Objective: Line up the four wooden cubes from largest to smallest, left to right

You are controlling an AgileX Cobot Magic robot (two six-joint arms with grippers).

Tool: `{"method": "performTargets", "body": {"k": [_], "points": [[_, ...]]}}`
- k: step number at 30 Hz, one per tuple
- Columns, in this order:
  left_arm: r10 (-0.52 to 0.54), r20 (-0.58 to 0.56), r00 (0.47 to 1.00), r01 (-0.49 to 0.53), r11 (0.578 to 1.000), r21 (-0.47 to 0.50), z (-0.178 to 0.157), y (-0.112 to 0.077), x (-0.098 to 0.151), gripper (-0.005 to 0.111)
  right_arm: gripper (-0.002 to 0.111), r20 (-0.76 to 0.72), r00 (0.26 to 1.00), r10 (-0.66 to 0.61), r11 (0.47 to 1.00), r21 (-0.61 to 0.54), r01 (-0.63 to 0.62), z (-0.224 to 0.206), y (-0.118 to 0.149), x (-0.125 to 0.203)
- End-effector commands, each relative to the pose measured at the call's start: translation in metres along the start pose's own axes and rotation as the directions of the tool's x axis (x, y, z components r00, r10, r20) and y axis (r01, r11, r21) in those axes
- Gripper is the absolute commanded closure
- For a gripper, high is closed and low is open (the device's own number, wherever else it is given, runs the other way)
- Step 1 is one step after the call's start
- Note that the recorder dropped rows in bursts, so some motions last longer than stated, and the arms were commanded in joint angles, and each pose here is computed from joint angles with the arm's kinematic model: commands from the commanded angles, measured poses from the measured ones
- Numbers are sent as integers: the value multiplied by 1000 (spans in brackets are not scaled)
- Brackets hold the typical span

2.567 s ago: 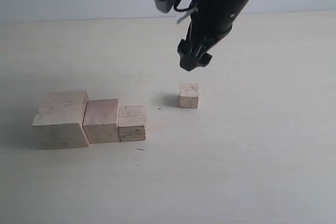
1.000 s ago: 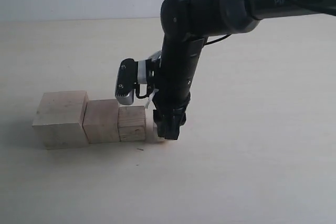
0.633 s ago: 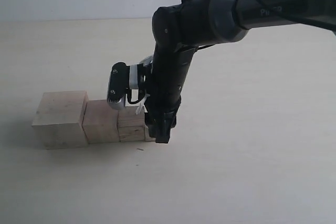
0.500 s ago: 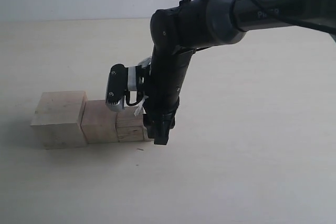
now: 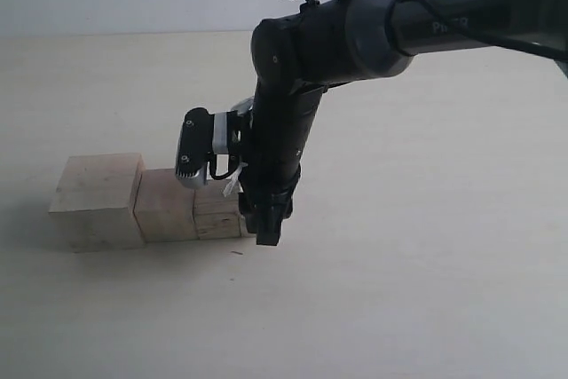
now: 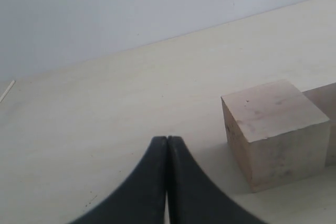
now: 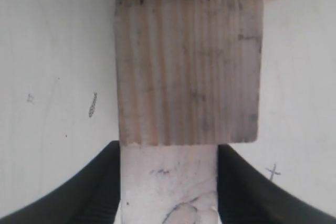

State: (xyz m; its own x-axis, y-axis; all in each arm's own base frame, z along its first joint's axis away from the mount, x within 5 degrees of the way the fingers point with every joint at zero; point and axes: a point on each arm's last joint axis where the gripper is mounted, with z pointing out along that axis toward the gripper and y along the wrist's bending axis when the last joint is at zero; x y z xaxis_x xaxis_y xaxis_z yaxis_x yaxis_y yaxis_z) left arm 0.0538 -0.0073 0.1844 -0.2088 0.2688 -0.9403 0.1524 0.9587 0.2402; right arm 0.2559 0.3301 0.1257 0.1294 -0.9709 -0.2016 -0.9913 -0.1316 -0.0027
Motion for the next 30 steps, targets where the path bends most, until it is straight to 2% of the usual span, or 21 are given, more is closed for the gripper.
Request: {"method": "performTargets", "body": {"k": [1,6,8,11,12,14,16,19,22,25,30], "points": [[-8,9,1000,8,1000,-3,0,0,0,107,36,16,999,38,999,8,-38,3,0,-3],[-8,9,1000,8,1000,-3,0,0,0,107,11,65,997,50,995,78,-55,-36,1,-7],[-8,9,1000,8,1000,-3,0,0,0,107,7,61,998,33,991,128,-41,-66,3,-6],[-8,9,1000,8,1000,-3,0,0,0,107,9,28,994,105,962,250,-108,-131,8,1],[-8,9,1000,8,1000,-3,0,0,0,107,13,42,983,176,932,316,-180,-158,11,6],[-8,9,1000,8,1000,-3,0,0,0,107,34,123,941,315,846,412,-337,-205,22,18],[-8,9,1000,8,1000,-3,0,0,0,107,65,283,880,382,766,435,-473,-252,43,30],[-8,9,1000,8,1000,-3,0,0,0,107,109,516,787,339,725,389,-567,-298,86,54],[-8,9,1000,8,1000,-3,0,0,0,107,105,665,696,270,718,342,-606,-302,125,82],[-8,9,1000,8,1000,-3,0,0,0,107,105,725,644,245,711,317,-627,-267,157,118],[-8,9,1000,8,1000,-3,0,0,0,107,105,846,502,180,692,254,-676,-203,200,169]]}}
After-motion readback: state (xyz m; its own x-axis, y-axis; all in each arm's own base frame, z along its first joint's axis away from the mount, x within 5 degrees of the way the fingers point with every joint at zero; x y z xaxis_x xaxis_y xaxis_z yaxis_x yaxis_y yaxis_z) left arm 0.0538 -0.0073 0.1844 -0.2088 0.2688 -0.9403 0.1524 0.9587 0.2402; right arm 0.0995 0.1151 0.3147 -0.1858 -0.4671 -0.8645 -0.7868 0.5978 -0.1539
